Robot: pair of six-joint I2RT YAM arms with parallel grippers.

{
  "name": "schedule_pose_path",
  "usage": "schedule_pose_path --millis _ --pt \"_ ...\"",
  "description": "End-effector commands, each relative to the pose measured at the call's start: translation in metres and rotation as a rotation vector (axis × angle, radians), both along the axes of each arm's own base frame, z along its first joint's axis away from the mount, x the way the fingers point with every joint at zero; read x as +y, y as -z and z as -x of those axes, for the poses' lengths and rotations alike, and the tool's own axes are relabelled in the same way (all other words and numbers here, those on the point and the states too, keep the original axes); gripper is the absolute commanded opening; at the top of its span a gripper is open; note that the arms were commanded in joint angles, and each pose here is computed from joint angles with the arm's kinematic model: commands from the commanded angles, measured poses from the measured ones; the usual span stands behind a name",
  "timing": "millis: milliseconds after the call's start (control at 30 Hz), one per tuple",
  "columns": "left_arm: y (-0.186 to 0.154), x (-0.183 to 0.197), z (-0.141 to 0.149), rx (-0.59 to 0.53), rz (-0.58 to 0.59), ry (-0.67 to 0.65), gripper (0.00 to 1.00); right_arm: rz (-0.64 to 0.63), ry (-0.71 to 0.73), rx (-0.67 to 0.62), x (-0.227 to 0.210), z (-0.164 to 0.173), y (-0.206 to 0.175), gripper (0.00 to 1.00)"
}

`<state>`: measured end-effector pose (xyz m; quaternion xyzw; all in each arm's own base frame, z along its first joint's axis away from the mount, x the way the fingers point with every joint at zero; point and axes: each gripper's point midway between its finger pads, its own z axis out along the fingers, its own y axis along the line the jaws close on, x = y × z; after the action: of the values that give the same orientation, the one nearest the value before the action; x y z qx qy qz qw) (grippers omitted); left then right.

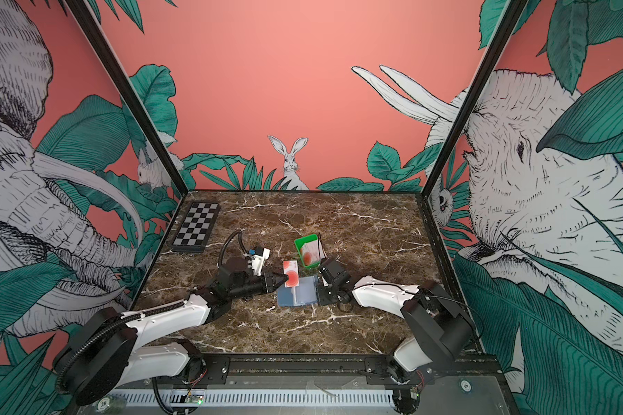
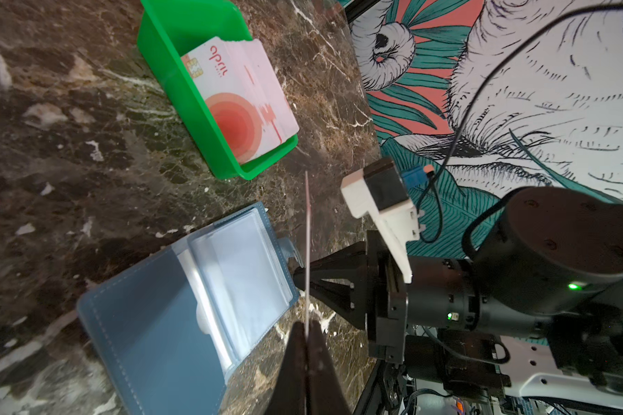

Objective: Insert credit cards into a card holder
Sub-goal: Rotate the storage box at the center of the table.

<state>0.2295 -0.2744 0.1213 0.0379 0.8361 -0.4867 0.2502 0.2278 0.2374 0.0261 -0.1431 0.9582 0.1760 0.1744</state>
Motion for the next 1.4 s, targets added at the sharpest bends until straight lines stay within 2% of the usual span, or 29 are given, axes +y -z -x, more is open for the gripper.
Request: schedule_pose_path --millis 0,200,400,867,1367 --pt "0.005 0.003 -0.002 0.015 0.007 -0.026 0.0 -0.006 0.036 -0.032 -0.001 -0.004 -0.006 0.04" --pt "0.017 0.004 -0.003 0.055 -0.007 -0.043 0.0 -0.043 0.057 -0.061 -0.001 -0.004 -0.024 0.05" --pt "0.021 -0.002 -0.005 0.084 0.047 -0.052 0.0 -0.122 0.042 -0.064 0.011 -0.003 -0.034 0.05" --pt "0.034 -0.015 0.0 0.101 0.018 -0.04 0.0 -0.184 0.099 -0.054 0.02 -0.006 -0.029 0.06" --pt "0.036 -0.016 -0.002 0.114 0.016 -0.074 0.0 -0.192 0.061 -0.035 0.031 -0.003 -0.019 0.06"
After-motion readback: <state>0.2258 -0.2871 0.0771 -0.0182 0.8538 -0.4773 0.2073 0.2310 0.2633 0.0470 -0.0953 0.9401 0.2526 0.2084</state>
